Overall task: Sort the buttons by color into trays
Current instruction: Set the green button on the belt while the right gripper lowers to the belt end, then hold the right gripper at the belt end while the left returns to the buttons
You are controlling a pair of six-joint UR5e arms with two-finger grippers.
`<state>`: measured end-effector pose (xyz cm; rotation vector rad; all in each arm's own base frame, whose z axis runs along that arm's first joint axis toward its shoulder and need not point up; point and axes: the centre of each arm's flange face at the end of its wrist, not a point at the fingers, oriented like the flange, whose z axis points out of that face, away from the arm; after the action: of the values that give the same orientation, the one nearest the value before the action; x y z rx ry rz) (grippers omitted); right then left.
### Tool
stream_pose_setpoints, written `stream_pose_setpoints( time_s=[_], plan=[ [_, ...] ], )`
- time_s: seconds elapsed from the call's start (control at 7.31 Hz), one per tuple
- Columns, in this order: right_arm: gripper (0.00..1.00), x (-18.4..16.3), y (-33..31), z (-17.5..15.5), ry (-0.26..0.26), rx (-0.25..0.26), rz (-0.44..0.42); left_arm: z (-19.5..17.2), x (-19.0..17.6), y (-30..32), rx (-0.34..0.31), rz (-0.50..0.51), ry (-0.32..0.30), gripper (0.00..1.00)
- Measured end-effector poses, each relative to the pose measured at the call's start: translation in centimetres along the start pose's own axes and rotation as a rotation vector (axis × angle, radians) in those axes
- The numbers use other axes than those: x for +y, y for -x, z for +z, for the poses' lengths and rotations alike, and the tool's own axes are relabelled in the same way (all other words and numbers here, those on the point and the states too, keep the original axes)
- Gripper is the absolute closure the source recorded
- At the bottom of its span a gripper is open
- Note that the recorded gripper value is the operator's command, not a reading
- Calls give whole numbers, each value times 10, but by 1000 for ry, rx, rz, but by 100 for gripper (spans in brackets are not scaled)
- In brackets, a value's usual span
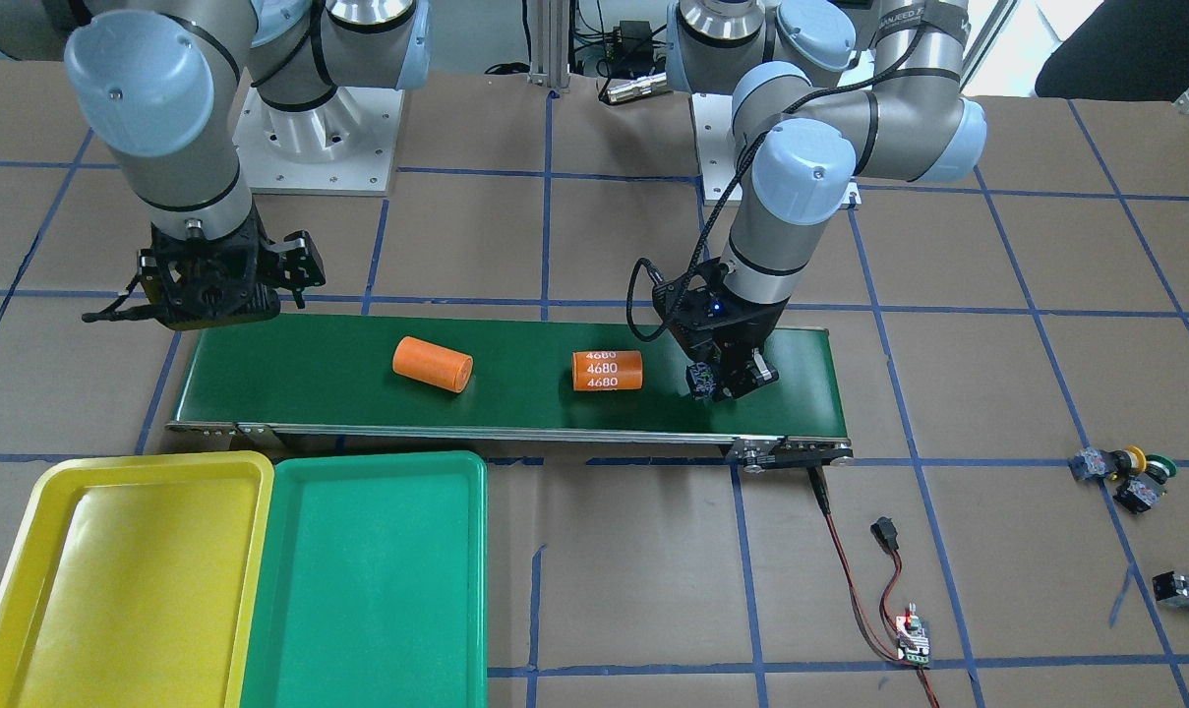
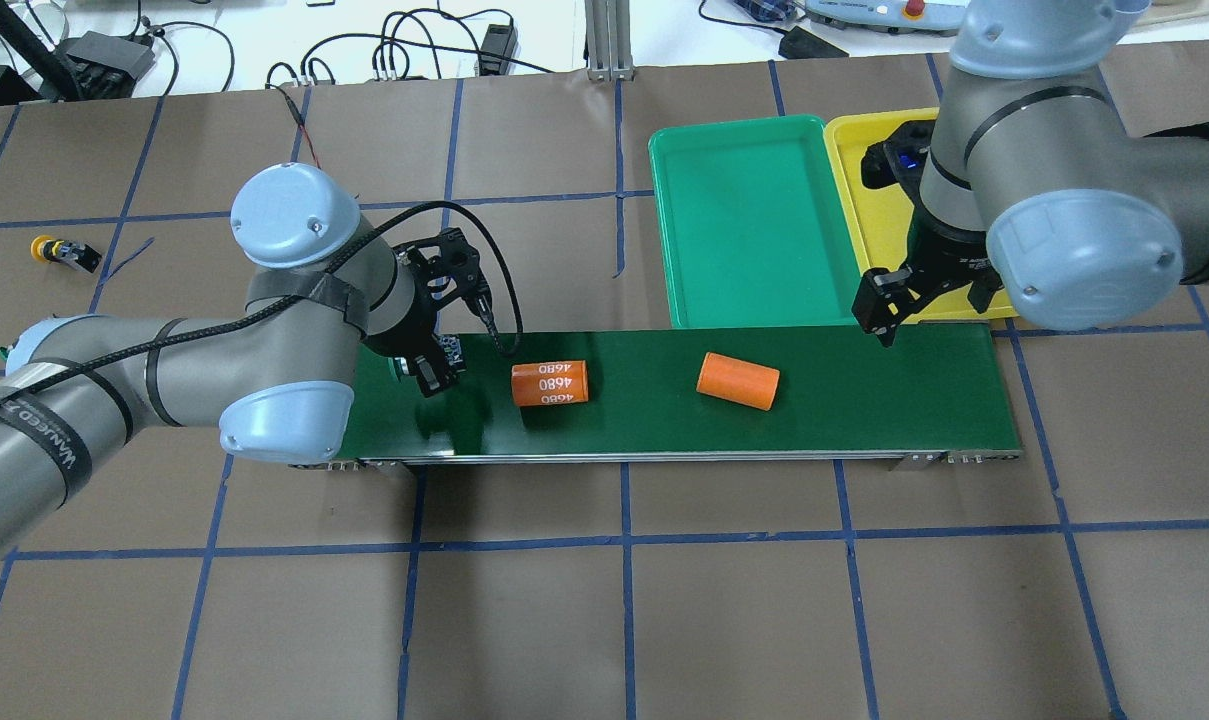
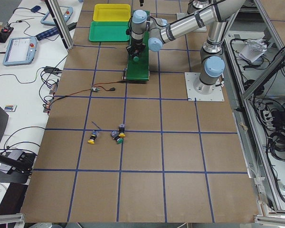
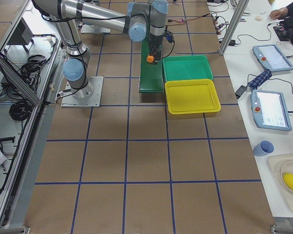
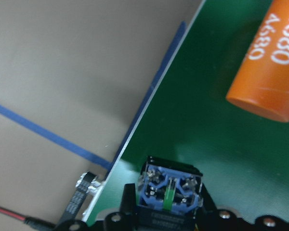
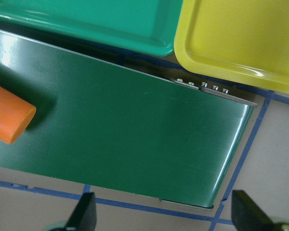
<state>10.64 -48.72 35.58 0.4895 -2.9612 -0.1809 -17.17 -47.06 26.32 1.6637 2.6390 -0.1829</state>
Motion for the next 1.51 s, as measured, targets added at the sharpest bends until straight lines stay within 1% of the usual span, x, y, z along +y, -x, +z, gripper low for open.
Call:
stream_pose_setpoints(
  time_s=[0.14, 0.27, 0.41, 0.55, 0.68, 0.82, 0.96, 1.09, 1.23, 1.37, 1.51],
  plan=[
    [0, -4, 0, 8, 13, -8, -78, 7, 5, -8, 4, -10, -9, 0],
    [0, -7, 1, 18, 28, -16, -132, 13, 6, -13, 10, -29, -34, 0],
    [0, -9, 2, 29, 42, -22, -166, 12, 4, -12, 0, -43, -68, 0],
    [1, -9, 2, 38, 42, -23, -185, 7, 6, -5, -13, -61, -87, 0],
    [1, -10, 4, 43, 22, -25, -196, 2, 13, 7, -25, -87, -94, 0],
    [1, -13, 8, 46, -20, -47, -219, -3, 24, 23, -36, -112, -97, 0],
    [0, -15, 13, 48, -63, -77, -271, -9, 43, 47, -38, -119, -91, 0],
    [0, -15, 16, 52, -99, -79, -362, -15, 77, 83, -32, -95, -84, 0],
    [0, -12, 18, 59, -133, -59, -478, -23, 119, 120, -26, -56, -84, 0],
    [0, -6, 21, 68, -164, -34, -614, -26, 161, 144, -1, -22, -74, 0],
    [0, 2, 25, 75, -188, -6, -787, -23, 203, 157, 36, 5, -47, 0]
  ],
)
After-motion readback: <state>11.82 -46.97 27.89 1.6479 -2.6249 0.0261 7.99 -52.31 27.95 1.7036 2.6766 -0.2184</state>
